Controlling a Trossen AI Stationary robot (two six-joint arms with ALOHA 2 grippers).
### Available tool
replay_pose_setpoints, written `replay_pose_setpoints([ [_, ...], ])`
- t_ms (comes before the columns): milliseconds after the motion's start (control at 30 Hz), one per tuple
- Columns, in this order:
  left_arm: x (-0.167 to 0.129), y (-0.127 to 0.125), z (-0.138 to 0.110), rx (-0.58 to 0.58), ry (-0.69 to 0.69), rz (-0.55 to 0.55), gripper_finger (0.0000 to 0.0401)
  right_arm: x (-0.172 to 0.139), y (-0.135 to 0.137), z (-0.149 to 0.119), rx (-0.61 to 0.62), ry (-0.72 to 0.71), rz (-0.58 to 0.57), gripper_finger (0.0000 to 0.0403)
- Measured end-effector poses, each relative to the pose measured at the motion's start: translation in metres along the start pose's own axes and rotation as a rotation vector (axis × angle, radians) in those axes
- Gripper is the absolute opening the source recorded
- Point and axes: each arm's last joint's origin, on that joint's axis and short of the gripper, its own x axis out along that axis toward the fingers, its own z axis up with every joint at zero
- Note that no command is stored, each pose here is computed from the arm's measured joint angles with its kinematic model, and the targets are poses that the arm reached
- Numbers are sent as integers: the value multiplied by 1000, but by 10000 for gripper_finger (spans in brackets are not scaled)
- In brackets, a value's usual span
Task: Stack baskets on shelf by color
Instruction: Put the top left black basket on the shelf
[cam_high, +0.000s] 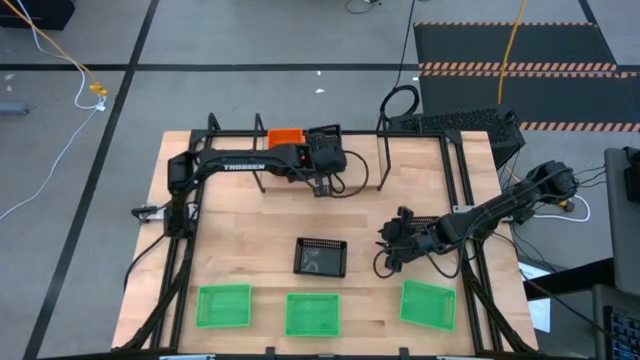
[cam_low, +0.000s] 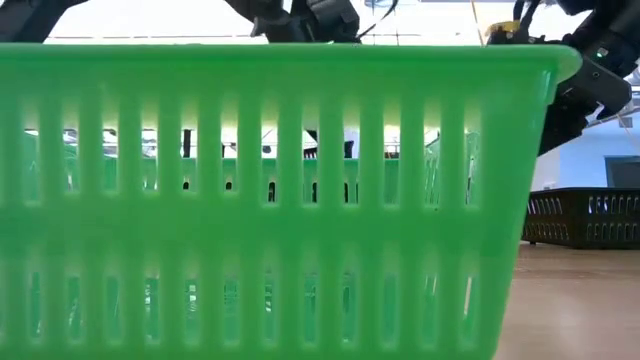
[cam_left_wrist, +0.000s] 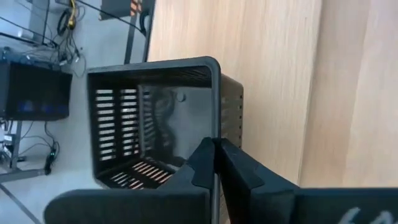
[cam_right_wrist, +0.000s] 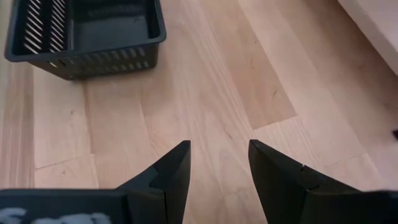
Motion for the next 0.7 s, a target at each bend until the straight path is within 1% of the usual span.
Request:
replay_pose_setpoints([
  [267, 9, -6, -4, 9, 47, -17, 8, 0, 1, 2, -6, -24, 16, 155],
  [333, 10, -7, -6, 7, 70, -25, 17, 0, 3, 4, -13, -47, 29, 155],
  [467, 10, -8, -5, -24, 58, -50, 36, 0, 3, 5, -16, -58, 35, 155],
  [700, 8, -15, -4, -43, 39, -98, 40, 0, 3, 5, -12, -57, 36, 155],
])
